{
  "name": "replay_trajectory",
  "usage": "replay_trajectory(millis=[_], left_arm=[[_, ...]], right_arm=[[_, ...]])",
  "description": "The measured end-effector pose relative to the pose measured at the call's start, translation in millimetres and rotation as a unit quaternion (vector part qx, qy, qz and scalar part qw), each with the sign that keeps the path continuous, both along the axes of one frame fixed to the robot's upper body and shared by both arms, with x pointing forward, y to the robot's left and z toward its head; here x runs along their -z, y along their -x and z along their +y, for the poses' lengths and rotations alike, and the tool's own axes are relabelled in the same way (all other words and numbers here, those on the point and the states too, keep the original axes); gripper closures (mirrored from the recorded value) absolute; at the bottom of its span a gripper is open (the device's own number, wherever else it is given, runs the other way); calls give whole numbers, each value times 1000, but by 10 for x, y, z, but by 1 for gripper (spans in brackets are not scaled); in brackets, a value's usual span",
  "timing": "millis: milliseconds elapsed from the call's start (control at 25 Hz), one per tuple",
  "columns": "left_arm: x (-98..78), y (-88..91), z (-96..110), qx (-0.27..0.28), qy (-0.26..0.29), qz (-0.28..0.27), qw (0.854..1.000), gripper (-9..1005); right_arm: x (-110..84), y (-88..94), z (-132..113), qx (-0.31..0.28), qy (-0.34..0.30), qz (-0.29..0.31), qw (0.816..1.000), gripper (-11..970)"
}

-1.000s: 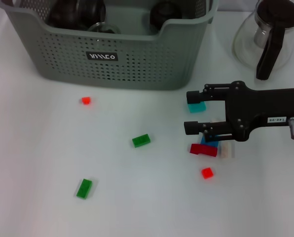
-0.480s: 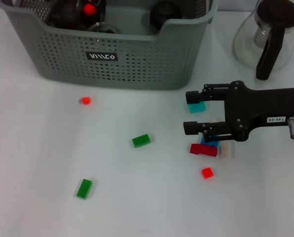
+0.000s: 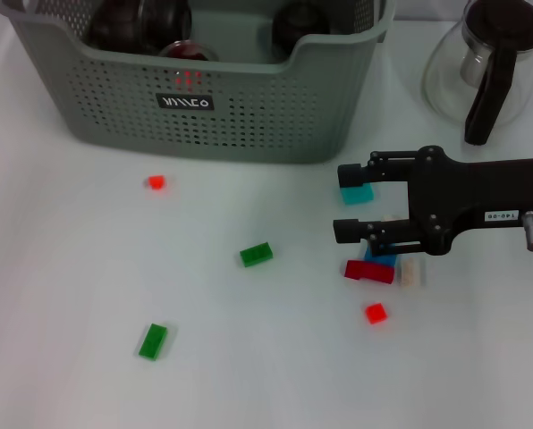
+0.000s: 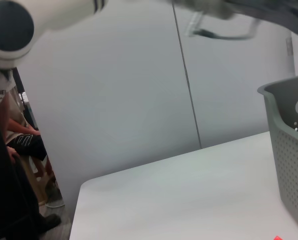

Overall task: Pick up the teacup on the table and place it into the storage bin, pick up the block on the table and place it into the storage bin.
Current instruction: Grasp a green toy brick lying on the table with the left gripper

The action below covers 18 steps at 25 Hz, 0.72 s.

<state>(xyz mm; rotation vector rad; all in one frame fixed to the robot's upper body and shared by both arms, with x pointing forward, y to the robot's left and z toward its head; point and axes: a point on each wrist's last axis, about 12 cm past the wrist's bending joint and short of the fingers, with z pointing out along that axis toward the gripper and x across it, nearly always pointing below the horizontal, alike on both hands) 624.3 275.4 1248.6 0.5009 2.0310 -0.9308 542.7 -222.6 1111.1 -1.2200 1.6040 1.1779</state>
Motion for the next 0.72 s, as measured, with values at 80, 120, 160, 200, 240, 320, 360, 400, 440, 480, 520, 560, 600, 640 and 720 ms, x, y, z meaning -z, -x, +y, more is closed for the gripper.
replay_trajectory(millis=[80,120,160,200,240,320,360,400,440,480,520,560,600,640,720], left_arm=[[-12,132,97,38,50,-26,998,398],[31,428,327,123,137,-73,980,402],[50,524,404,153,161,-84,971,405],[74,636,502,183,180,-97,962,408],[74,636,502,183,180,-97,962,412],[147,773,609,203,166,-104,959,415],[201,829,632,210,149,-100,961,415],[262,895,647,219,108,-87,966,415],[306,941,642,227,75,-73,968,415],[358,991,623,237,36,-51,970,415],[407,1041,590,247,-10,-24,969,415],[439,1073,549,255,-44,-3,966,415],[467,1095,491,261,-76,17,962,415],[493,1113,419,265,-114,42,957,416],[539,1124,265,267,-172,83,944,416]], right_arm=[[5,5,0,0,0,1,1000,199],[6,6,0,0,-1,1,1000,199],[7,8,1,1,-1,1,1000,199],[7,8,1,1,-1,1,1000,198],[6,7,3,0,-1,1,1000,198],[1,4,8,-1,-1,0,1000,198],[-1,2,9,-1,-1,0,1000,198],[-1,3,7,-1,-1,0,1000,198],[-1,3,7,-1,-1,0,1000,198],[0,3,7,-1,-1,0,1000,198],[-1,2,4,0,-1,0,1000,198],[-1,2,3,0,-1,0,1000,198],[-1,1,6,-1,-1,0,1000,198],[-2,-1,3,0,-1,0,1000,198],[-4,-3,4,0,-1,-1,1000,198]])
